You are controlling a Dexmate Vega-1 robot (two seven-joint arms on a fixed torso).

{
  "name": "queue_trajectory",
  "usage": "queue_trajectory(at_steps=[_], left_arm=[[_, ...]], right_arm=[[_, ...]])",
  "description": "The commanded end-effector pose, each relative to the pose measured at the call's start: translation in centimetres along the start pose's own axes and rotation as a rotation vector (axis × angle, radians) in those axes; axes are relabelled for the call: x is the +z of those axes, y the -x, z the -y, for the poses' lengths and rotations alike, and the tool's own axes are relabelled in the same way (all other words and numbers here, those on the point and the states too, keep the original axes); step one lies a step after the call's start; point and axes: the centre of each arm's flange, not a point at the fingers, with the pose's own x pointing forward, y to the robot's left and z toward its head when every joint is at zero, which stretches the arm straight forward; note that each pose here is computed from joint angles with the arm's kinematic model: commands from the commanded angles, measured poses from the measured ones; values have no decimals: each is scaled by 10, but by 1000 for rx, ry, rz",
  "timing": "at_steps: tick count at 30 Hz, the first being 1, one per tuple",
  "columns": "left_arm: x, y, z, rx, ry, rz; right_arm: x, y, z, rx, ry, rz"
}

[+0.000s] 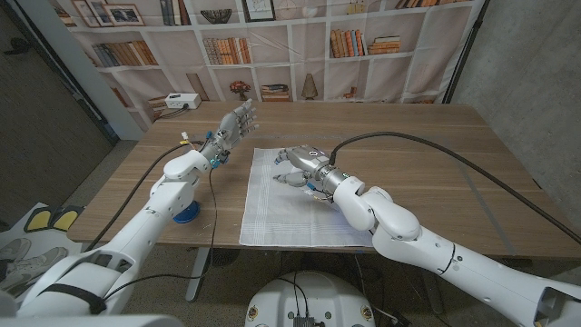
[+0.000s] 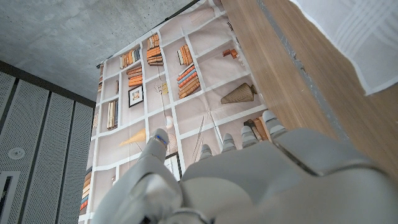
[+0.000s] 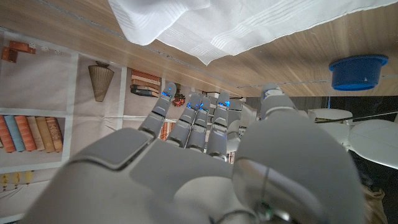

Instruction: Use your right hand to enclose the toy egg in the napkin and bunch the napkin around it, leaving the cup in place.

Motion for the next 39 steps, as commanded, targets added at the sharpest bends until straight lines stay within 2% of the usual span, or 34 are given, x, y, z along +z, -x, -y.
queue_trajectory(at_steps=[1,7,14,17,23,29,33,39], left_arm=[[4,8,2,-20,-10,2],[5,10,1,-32,-12,0],[9,11,0,-38,-18,2],[10,11,-2,-40,-23,-2],[9,8,-2,-47,-23,-5],[9,6,-3,-46,-26,-15],[9,5,-4,-44,-24,-14],[8,2,-5,-51,-19,-11]], right_arm=[[33,8,-12,36,156,-5],[42,8,-23,84,226,-31],[42,7,-36,158,247,-55],[41,8,-42,194,254,-72],[37,11,-53,209,267,-84],[31,15,-63,280,257,-95],[28,18,-68,288,268,-117],[24,16,-78,308,280,-119]])
